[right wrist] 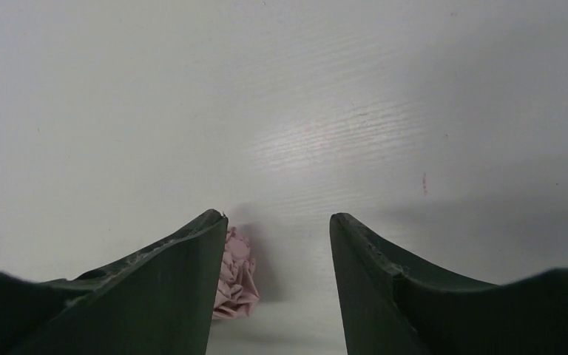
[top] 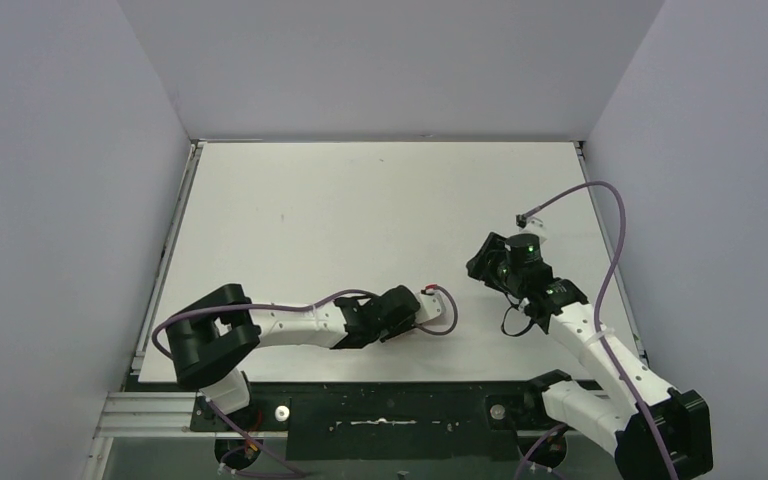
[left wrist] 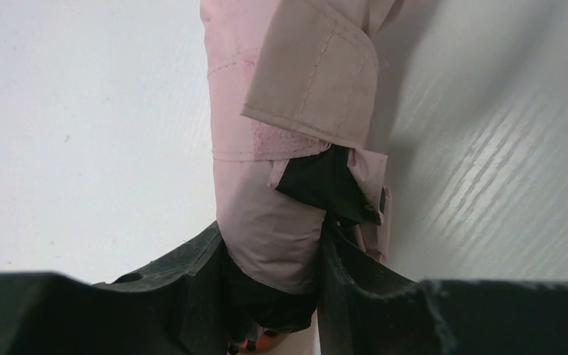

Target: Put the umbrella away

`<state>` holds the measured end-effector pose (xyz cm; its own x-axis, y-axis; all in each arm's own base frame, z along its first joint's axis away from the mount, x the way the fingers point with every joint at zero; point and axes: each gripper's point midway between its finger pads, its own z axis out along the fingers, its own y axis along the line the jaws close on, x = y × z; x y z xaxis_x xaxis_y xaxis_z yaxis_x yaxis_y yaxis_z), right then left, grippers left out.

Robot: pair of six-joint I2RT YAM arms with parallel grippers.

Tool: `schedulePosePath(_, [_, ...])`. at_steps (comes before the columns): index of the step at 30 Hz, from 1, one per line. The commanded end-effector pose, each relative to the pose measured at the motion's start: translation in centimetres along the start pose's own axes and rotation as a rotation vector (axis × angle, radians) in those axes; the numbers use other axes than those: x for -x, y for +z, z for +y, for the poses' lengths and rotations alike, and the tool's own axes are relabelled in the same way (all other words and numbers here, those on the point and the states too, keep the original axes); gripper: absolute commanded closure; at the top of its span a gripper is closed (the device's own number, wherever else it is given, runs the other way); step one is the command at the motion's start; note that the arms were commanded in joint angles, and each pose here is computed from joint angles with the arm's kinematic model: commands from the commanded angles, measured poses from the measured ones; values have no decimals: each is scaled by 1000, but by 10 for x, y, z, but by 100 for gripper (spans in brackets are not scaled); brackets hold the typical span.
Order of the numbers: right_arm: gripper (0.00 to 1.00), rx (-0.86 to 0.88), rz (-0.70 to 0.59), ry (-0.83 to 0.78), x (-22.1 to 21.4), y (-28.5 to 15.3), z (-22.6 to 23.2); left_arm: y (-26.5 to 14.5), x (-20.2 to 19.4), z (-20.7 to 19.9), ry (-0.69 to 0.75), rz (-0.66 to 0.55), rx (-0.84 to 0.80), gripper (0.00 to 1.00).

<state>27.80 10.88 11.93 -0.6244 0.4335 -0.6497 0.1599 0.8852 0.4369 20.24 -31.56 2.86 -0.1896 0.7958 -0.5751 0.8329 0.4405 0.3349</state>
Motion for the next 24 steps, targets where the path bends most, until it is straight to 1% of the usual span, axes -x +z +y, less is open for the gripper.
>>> schedulePosePath(1, [42,42,-2,-81,9,-16,7,-10,16,29,97,-56,69,88])
schedulePosePath(3, [39,60,10,-112,7,-18,8,-13,20,31,92,-81,68,79])
schedulePosePath(4, [37,64,18,-122,5,-19,8,-15,22,31,88,-89,65,76])
schedulePosePath(6, [36,70,32,-139,2,-20,8,-17,24,30,75,-99,54,69])
schedulePosePath(9, [35,74,45,-146,0,-21,8,-20,26,30,45,-108,39,57])
schedulePosePath(11, [34,75,52,-146,-1,-20,8,-23,26,31,13,-114,29,42])
schedulePosePath(12, [34,78,54,-147,-1,-20,9,-24,27,32,-5,-121,26,32])
schedulePosePath(14, [34,82,64,-152,-1,-19,11,-28,29,35,-36,-135,26,30])
schedulePosePath(20, [34,96,71,-172,8,-16,21,-52,37,58,-169,-197,68,29])
schedulePosePath(24, [34,112,78,-201,13,-10,28,-79,37,82,-327,-254,118,29])
